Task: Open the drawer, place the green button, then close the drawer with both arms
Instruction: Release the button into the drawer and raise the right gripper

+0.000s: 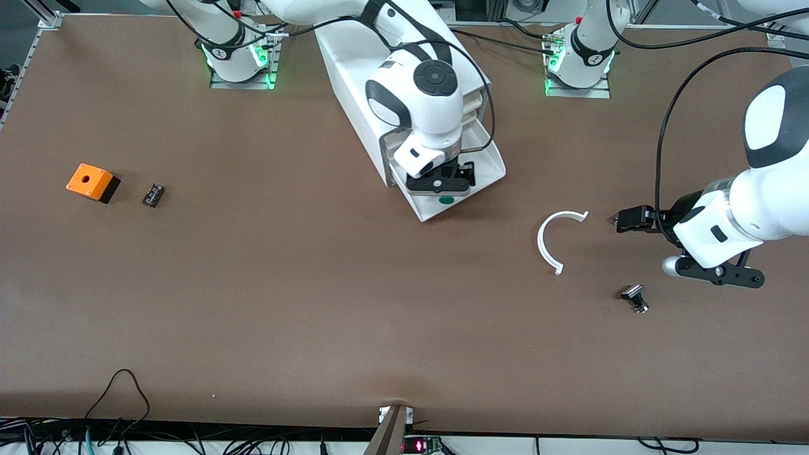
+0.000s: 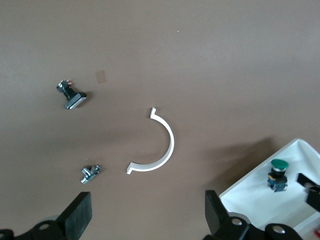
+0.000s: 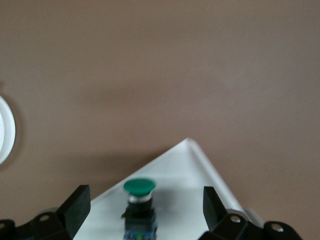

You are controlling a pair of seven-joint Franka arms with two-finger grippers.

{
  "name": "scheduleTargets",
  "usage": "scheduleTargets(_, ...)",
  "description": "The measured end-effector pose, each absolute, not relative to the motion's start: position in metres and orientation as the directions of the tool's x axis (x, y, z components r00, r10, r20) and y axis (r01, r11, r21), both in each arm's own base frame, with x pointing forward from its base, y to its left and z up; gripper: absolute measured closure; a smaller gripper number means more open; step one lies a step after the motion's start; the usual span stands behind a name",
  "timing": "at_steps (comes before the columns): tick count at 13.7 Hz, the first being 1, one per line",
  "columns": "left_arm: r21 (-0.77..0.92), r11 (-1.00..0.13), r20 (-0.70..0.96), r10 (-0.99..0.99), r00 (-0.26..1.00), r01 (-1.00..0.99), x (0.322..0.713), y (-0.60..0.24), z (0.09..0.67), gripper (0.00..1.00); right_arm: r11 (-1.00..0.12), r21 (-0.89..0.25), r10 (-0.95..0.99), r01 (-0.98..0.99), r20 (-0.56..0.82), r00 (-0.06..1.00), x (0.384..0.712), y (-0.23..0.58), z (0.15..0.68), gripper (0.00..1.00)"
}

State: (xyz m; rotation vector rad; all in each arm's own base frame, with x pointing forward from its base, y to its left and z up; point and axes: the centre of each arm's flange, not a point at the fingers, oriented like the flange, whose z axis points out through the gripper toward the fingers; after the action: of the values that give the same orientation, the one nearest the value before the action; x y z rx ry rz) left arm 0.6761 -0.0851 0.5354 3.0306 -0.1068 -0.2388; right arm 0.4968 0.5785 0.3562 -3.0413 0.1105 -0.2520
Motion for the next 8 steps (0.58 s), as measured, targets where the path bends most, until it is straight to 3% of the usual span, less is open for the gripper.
scheduleTargets(4,0.093,-0.996,-0.161,-0.002,0.987,0.014,0.675,-0.090,0.536,0.00,-0.993,-0.083,-0.102,-0.086,0.216,0.971,0.587,0.474,0.415,0.00)
scheduleTargets(8,0.085,-0.995,-0.165,0.041,0.985,0.056,0.675,-0.093,0.534,0.00,-0.991,-0.012,-0.136,-0.137,0.201,0.970,0.617,0.396,0.465,0.00)
